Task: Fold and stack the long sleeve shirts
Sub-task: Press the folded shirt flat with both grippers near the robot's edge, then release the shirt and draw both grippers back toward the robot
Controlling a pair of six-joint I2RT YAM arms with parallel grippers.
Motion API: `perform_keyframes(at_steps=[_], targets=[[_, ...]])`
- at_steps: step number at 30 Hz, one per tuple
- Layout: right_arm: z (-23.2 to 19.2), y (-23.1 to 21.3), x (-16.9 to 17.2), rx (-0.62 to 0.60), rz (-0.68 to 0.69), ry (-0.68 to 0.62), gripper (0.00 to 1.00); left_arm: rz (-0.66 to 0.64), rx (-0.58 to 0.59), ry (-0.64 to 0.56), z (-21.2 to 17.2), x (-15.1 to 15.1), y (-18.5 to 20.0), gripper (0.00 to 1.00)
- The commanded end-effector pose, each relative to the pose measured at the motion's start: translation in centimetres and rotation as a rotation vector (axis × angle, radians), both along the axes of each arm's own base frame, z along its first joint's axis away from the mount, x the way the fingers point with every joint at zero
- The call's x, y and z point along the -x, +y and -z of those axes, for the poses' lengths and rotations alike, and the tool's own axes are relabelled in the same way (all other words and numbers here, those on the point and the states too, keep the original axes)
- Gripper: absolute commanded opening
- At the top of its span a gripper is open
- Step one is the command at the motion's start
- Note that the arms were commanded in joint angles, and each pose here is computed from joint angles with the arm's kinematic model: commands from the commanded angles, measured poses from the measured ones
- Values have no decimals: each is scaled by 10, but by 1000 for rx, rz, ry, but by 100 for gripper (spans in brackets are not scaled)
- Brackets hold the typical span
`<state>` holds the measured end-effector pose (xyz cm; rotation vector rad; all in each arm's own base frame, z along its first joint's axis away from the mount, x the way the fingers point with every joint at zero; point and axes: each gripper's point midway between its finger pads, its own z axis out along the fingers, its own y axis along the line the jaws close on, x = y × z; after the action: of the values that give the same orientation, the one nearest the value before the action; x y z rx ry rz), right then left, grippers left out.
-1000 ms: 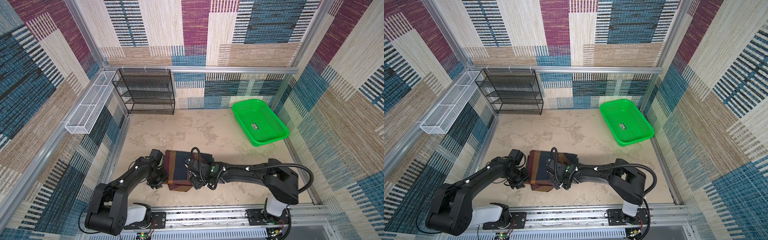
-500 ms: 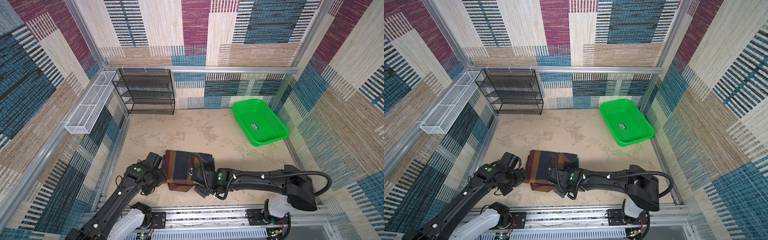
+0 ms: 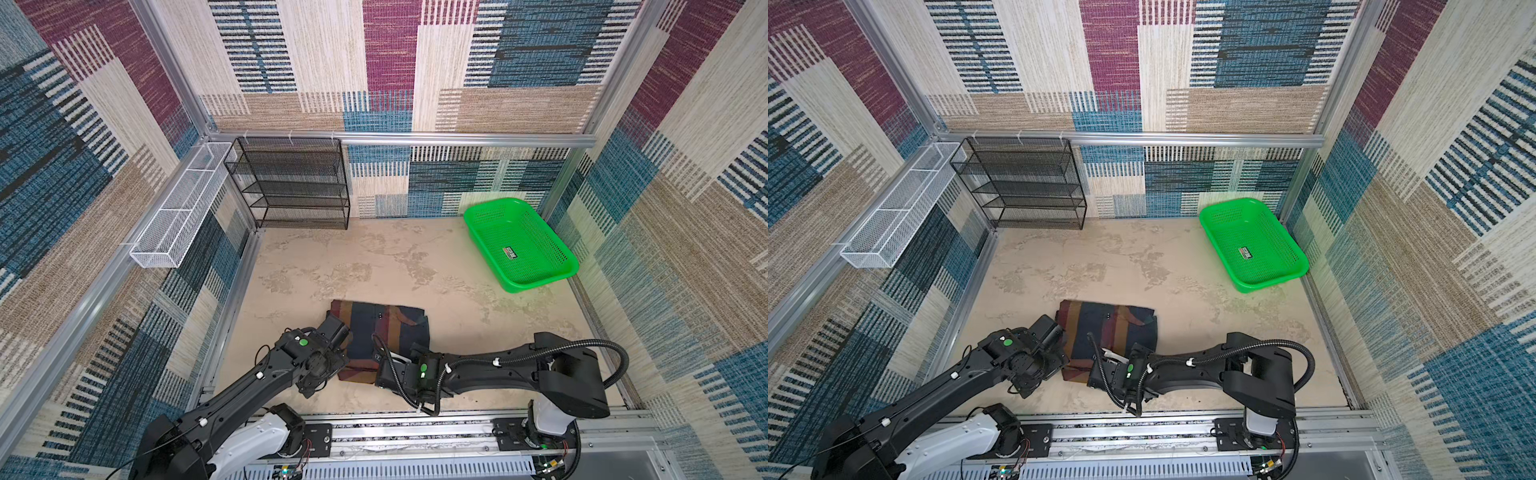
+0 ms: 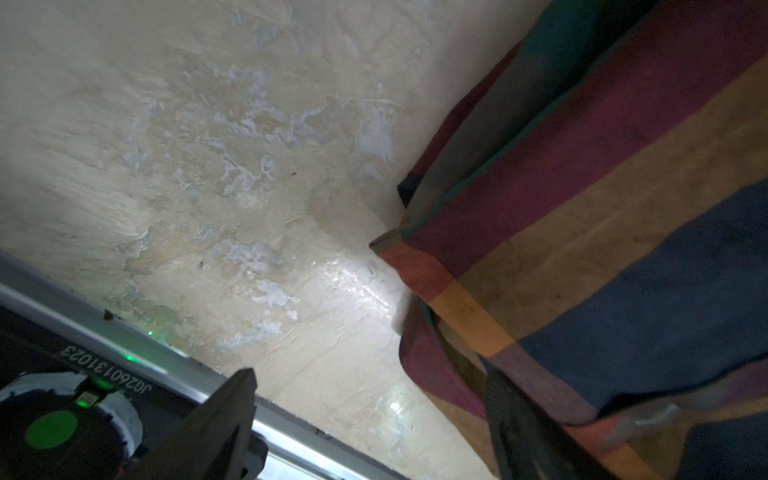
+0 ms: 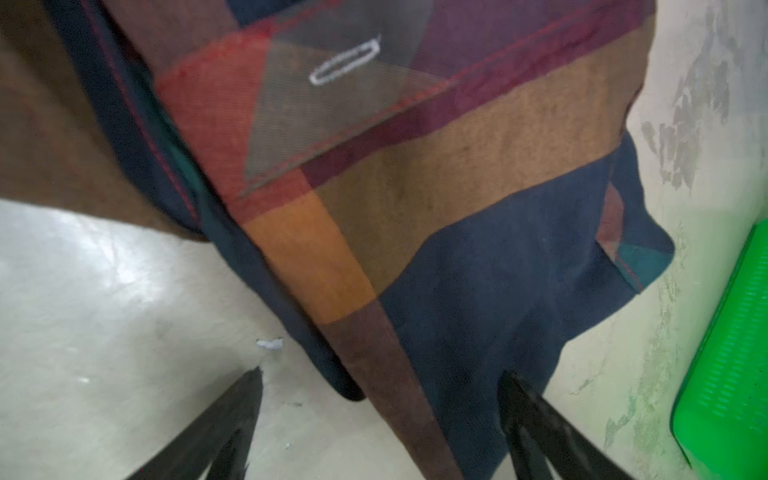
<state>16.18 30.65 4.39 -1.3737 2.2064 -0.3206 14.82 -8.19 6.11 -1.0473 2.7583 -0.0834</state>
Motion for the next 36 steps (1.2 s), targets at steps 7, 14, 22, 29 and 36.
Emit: perform_keyframes(at_steps=[7,14,22,29,36], targets=[[14,4,-5,37,-23,-39,80,-20,52,-30,22,-17,-17,88],[25,7,6,21,-52,33,45,-7,25,-50,29,-28,-18,88],[19,17,21,-27,-98,107,12,-15,6,-37,36,-29,-17,88],[12,4,7,17,-21,23,61,32,36,-98,11,-36,-20,88],[-48,27,5,-105,-22,-2,86,64,0,-249,-54,-26,14,89]])
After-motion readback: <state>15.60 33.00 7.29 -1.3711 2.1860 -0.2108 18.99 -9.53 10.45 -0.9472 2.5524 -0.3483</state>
